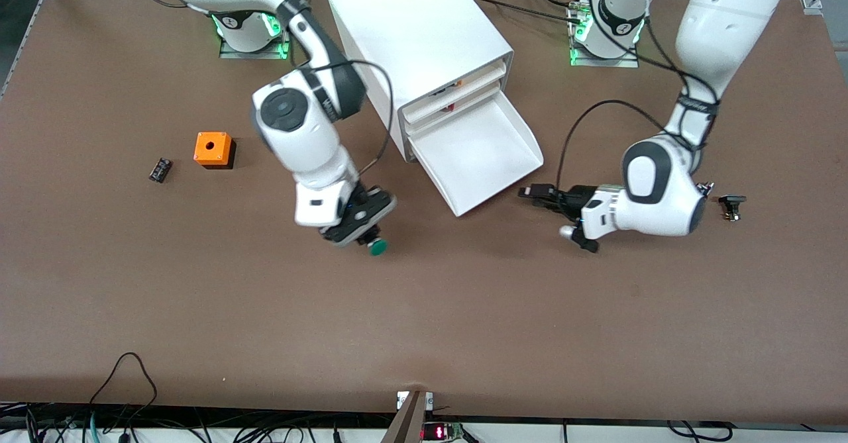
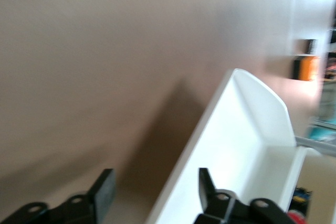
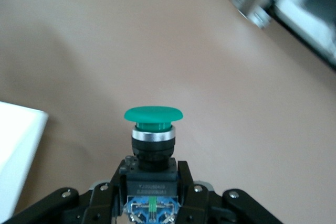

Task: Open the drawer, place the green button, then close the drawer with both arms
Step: 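Lower the green button into the open drawer and open the right gripper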

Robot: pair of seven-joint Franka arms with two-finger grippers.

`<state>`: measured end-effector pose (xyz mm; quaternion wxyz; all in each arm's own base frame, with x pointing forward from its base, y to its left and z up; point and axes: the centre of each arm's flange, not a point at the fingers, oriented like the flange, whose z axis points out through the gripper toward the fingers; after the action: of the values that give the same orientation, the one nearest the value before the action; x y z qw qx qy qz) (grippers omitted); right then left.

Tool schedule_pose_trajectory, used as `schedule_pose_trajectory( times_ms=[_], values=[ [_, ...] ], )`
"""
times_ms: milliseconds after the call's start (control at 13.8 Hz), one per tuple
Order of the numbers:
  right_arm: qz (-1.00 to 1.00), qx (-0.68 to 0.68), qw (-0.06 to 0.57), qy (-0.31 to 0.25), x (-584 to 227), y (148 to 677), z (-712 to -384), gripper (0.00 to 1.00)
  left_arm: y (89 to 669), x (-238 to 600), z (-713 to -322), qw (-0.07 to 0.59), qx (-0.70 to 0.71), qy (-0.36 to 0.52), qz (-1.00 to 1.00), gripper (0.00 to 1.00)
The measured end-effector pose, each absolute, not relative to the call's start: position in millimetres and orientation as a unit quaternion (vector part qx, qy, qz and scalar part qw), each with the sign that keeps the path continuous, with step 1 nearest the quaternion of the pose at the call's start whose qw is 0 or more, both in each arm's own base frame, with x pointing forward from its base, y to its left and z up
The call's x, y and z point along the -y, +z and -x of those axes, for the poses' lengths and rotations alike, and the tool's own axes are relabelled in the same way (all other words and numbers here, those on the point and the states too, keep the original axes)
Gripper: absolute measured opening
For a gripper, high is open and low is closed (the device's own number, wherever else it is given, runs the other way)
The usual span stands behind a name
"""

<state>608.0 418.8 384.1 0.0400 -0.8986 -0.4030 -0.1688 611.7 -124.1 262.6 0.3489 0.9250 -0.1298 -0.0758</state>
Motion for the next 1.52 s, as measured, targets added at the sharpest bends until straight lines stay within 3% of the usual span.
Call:
schedule_pose_trajectory(
  times_ms=[145, 361, 578, 867, 1518],
  values=[
    [0.862, 0.472, 0.036, -0.179, -450.5, 388.3, -595.6, 0.41, 354.6, 63.9, -623.9, 0.292, 0.143, -0.001, -0.946, 0.99],
    [0.803, 0.571, 0.031, -0.166, -503.6, 377.7, -563.4, 0.41, 471.3, -1.7, -595.2, 0.186, 0.175, 0.046, -0.966, 1.0],
    [0.739, 0.665, -0.002, -0.107, -566.5, 377.4, -507.4, 0.41, 543.7, -18.8, -549.5, 0.09, 0.151, 0.029, -0.984, 1.0],
    [0.67, 0.74, -0.024, -0.055, -597.1, 360.2, -467.8, 0.41, 554.2, -11.6, -531.0, 0.035, 0.054, -0.005, -0.998, 1.0],
    [0.643, 0.765, -0.027, -0.021, -616.8, 283.0, -448.3, 0.41, 558.2, 41.6, -524.3, -0.019, 0.052, -0.014, -0.998, 1.0]
  ],
)
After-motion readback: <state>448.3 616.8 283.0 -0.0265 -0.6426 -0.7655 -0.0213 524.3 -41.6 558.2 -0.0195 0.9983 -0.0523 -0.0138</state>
